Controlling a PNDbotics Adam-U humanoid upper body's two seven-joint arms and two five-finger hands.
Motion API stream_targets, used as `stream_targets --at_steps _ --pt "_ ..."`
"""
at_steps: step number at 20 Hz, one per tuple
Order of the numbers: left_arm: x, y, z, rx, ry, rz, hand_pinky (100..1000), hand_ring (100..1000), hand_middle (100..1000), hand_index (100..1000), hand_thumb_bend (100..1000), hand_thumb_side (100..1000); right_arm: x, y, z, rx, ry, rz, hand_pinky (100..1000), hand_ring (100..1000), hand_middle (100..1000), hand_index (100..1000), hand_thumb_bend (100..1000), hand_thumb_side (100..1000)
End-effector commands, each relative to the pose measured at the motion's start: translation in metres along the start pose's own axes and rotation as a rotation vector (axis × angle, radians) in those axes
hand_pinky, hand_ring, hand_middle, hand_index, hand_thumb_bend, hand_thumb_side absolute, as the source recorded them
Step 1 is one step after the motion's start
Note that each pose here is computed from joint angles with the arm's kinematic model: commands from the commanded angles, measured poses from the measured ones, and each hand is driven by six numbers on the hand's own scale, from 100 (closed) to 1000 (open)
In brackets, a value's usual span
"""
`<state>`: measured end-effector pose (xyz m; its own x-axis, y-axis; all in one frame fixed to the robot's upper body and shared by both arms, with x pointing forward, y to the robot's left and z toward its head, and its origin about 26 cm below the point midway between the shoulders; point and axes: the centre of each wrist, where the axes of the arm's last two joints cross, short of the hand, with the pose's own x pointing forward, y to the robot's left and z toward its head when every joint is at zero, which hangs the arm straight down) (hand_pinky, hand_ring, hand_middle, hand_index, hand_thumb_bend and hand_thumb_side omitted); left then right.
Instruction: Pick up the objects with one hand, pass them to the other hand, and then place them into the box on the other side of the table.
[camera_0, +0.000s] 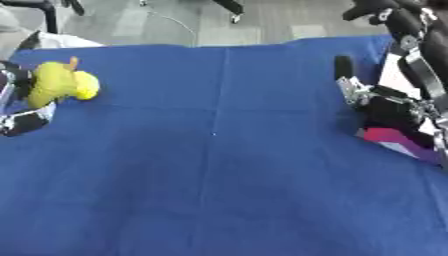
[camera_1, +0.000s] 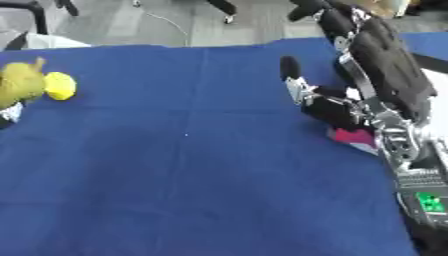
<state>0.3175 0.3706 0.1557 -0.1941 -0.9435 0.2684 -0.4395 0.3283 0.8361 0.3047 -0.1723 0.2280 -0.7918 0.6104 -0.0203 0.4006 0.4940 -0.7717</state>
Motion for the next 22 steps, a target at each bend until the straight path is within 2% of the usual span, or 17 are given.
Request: stream_targets --at_steps 1,3,6,7,11,12,13,14,22 --pt "0.037 0.006 -0.017 0.064 -0.118 0.164 477 321 299 401 100 110 0.002 -0.008 -0.003 -0.002 -0.021 0.012 708 846 727 959 100 126" --pt "0.060 -0.002 -0.027 0.074 -0.177 0.285 477 320 298 398 100 111 0.002 -0.009 -0.004 0.012 -0.019 0.006 709 857 742 966 100 182" --pt "0.089 -0.016 -0.038 0.059 -0.253 0.437 481 320 299 397 100 113 0.004 -0.008 -0.006 0.060 -0.010 -0.003 729 898 789 993 100 310" --pt "0.099 -0.021 -0.041 0.052 -0.277 0.487 480 320 299 397 100 114 0.004 -0.008 -0.006 0.082 -0.006 -0.007 738 925 818 1000 100 377" --pt "0.134 -0.040 -0.049 0.000 -0.382 0.659 485 324 302 400 100 116 0.006 -0.010 -0.011 0.130 0.022 -0.032 736 971 879 1000 100 450" --pt "0.141 -0.043 -0.051 -0.015 -0.406 0.693 486 324 303 400 151 100 0.006 -0.011 -0.012 0.126 0.033 -0.039 733 977 887 1000 100 466" --pt "0.147 -0.046 -0.052 -0.031 -0.428 0.726 487 325 303 400 100 118 0.007 -0.011 -0.013 0.123 0.044 -0.046 735 982 891 1000 100 482" --pt "0.153 -0.049 -0.053 -0.044 -0.449 0.755 488 325 303 401 100 119 0.008 -0.011 -0.015 0.124 0.053 -0.051 738 987 894 1000 100 503" --pt "0.182 -0.063 -0.054 -0.114 -0.550 0.893 491 326 304 402 100 121 0.014 -0.009 -0.020 0.155 0.082 -0.103 723 1000 895 1000 100 571"
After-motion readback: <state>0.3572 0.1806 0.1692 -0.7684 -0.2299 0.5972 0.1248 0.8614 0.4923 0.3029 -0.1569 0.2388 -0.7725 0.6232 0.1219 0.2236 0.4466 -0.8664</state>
